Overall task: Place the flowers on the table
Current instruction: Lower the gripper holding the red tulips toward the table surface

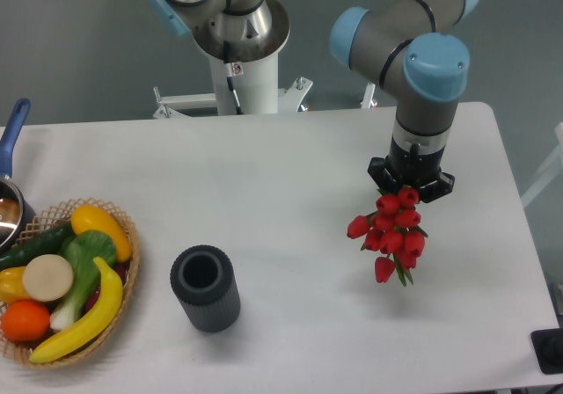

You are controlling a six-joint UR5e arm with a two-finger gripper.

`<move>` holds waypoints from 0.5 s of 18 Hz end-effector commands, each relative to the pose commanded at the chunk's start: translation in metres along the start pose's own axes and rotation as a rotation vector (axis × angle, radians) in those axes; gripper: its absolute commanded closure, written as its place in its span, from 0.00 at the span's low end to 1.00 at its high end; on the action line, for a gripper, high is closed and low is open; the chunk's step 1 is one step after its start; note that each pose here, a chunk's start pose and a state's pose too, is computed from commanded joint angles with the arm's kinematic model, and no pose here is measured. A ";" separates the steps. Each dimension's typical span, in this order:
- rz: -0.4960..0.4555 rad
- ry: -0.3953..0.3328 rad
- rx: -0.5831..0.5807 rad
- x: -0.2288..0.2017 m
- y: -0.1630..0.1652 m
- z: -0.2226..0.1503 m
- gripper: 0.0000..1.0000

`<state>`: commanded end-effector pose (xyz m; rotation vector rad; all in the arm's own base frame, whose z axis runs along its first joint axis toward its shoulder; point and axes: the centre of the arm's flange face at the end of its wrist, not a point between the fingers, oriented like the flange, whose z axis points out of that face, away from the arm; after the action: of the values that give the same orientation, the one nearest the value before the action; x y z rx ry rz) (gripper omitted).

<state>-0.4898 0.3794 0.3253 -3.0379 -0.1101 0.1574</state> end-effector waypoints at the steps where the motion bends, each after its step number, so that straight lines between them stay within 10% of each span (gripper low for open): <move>1: 0.000 -0.001 -0.003 0.000 0.000 0.000 0.89; 9: 0.001 0.003 -0.007 0.000 0.000 0.003 0.86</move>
<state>-0.4900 0.3800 0.3223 -3.0450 -0.1087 0.1525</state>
